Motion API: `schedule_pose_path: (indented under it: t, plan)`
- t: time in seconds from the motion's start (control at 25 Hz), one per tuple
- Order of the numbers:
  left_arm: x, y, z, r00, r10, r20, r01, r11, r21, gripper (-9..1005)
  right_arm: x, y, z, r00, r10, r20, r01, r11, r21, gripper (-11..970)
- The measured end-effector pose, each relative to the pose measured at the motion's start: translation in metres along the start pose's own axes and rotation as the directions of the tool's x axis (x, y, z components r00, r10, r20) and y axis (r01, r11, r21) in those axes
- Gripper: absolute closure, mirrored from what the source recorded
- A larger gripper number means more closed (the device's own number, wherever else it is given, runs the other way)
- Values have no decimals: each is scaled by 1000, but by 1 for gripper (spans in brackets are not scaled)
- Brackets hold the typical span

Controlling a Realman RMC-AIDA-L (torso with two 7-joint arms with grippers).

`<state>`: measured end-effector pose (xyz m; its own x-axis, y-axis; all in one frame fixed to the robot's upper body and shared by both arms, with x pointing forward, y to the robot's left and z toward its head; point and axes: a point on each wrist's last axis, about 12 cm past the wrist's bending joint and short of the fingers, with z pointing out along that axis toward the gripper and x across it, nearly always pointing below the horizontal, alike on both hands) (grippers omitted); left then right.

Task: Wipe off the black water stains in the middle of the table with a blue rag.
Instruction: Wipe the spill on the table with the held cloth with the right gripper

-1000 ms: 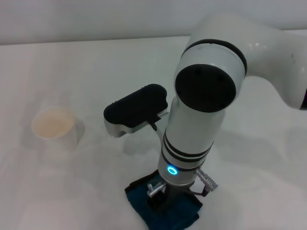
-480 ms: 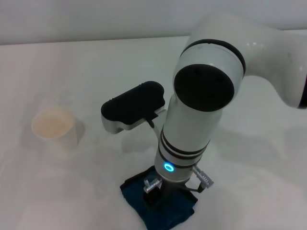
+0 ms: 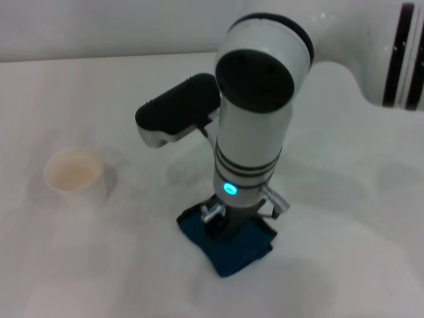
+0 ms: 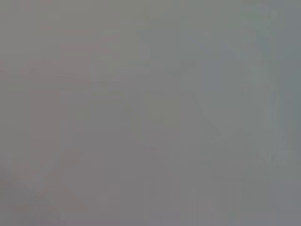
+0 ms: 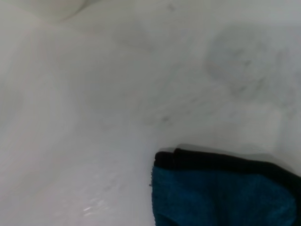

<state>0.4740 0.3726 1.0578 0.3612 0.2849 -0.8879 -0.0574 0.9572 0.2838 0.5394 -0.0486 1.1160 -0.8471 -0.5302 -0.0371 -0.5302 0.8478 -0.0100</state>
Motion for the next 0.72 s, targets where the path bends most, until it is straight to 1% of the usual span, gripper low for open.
schedule_pose_path:
  t: [0.12,0.44,0.72]
  plan:
    - [0,0,0,1000,0,0,0,1000,1,117,-7,-11,-3,1000,-1,0,1,999,37,902]
    - [0,3,-2,1000,7,-4,-7,1000,0,118,-18,-52,-8,999,33,-10,-31,987,157,902]
    - [0,5,-3,1000,10,-6,-10,1000,-1,118,-17,-85,-1,997,67,-27,-59,969,239,902]
